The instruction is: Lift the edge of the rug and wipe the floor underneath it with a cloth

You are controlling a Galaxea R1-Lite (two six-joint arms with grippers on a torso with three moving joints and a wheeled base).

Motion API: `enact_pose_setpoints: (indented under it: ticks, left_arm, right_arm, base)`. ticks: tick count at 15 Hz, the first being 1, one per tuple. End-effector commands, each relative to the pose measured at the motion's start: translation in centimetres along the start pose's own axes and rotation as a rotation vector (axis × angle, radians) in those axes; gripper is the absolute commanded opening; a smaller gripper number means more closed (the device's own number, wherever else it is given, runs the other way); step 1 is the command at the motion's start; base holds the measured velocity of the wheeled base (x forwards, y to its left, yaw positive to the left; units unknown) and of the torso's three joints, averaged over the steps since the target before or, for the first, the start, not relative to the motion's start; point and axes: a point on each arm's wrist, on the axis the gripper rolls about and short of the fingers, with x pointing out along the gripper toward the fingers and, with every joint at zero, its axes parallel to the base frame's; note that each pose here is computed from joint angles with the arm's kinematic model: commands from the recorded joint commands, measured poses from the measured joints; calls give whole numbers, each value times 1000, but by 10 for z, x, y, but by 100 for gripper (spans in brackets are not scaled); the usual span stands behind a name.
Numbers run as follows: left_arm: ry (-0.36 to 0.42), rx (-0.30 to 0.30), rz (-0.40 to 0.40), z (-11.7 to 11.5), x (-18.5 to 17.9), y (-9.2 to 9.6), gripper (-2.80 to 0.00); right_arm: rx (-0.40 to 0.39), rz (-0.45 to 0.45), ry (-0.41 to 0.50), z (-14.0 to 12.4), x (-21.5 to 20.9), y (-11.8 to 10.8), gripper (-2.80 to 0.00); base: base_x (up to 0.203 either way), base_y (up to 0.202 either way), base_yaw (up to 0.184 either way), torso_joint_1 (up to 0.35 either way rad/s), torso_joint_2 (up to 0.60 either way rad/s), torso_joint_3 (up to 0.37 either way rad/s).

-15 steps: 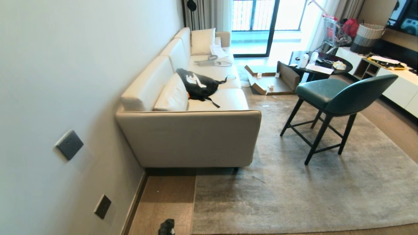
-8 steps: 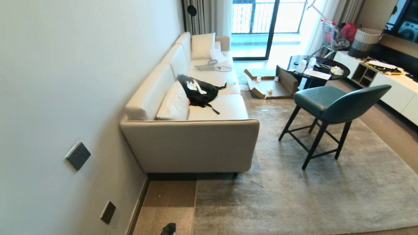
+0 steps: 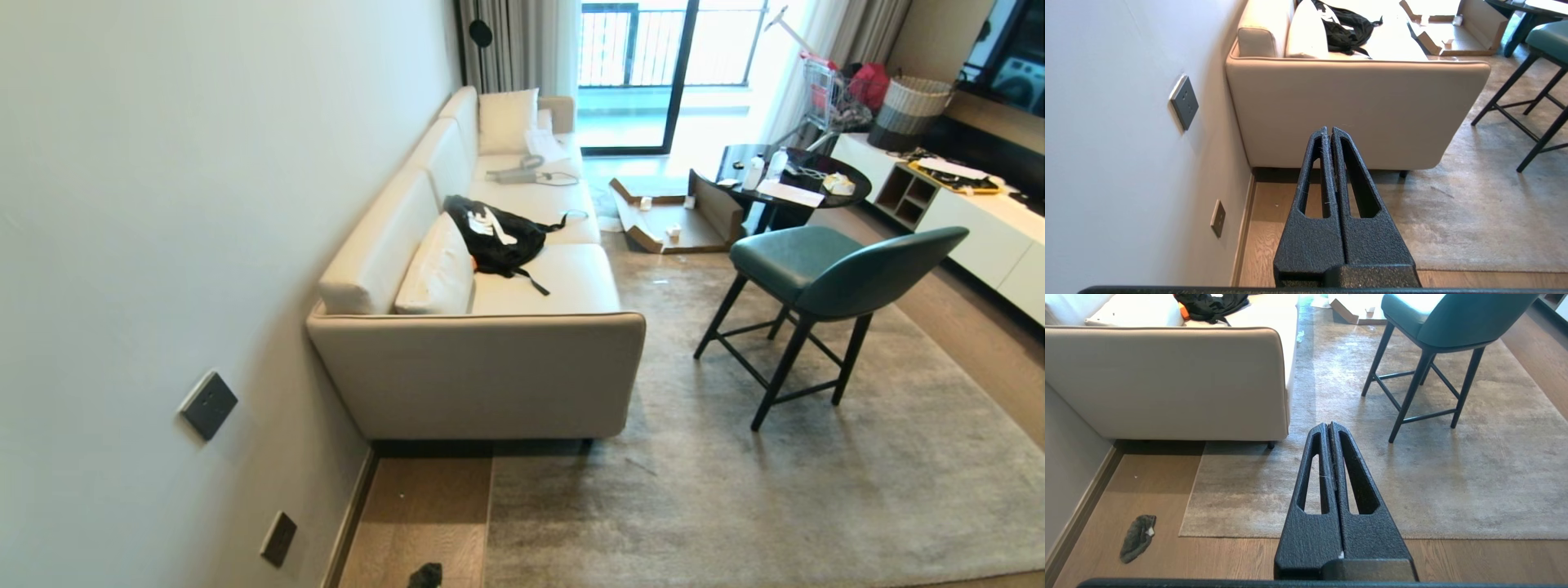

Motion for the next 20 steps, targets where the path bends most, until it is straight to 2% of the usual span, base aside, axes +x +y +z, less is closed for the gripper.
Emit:
enact_pose_setpoints:
  ticks: [1,12,20]
  left_arm:
    - [-1,0,0,0,0,0,-280]
    - [-1,0,0,0,0,0,-280]
    - [-1,0,0,0,0,0,-280]
  right_arm:
    - [0,0,2,0,0,0,-280]
    - [1,0,3,0,0,0,-280]
    - [4,-1,2,0,0,0,-280]
  base:
    - [0,0,0,145,-343,-197]
    - [0,0,0,149,-327,-187]
    - [0,0,0,97,-204,-113]
